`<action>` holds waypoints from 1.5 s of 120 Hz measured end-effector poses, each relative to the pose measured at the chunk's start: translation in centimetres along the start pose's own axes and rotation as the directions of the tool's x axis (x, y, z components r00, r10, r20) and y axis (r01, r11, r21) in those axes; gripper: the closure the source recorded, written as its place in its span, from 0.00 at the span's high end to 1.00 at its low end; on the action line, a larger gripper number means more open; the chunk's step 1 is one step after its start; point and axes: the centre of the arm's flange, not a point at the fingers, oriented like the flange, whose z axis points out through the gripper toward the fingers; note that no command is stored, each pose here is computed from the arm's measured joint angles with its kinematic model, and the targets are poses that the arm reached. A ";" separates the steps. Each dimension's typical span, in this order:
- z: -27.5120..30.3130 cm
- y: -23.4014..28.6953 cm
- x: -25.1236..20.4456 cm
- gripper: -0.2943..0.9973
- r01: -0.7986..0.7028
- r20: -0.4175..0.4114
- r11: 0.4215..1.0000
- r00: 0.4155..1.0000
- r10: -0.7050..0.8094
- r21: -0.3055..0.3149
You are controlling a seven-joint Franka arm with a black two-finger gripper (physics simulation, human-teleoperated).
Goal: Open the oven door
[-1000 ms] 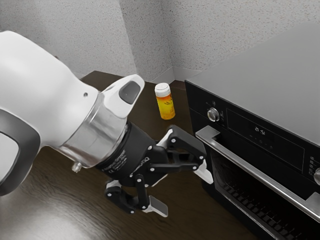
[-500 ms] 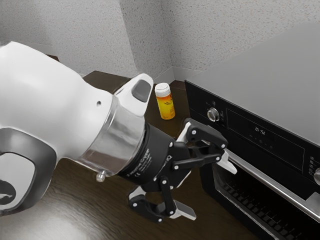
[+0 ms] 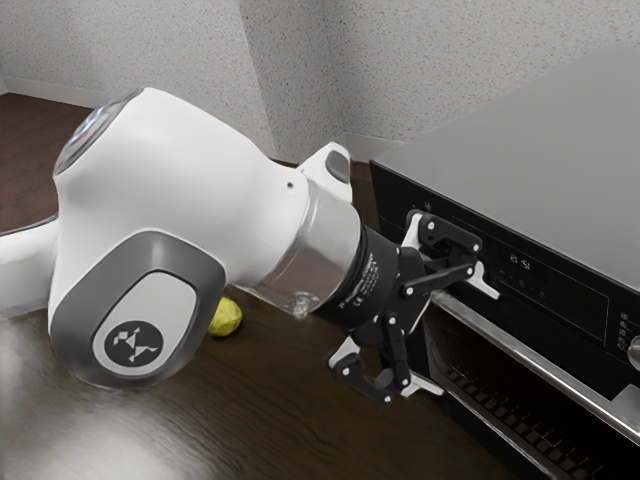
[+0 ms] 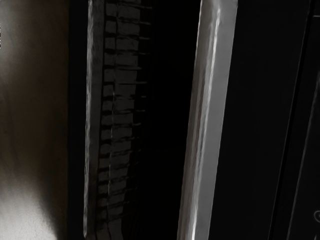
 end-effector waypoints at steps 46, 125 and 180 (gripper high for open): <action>-0.3 0.2 3.1 0.77 0.077 -0.026 0.997 0.997 -0.077 -0.014; 2.1 -0.5 5.5 0.77 0.093 -0.043 0.995 0.995 -0.091 0.026; 1.6 -3.3 7.3 0.77 0.099 -0.055 0.994 0.994 -0.097 0.035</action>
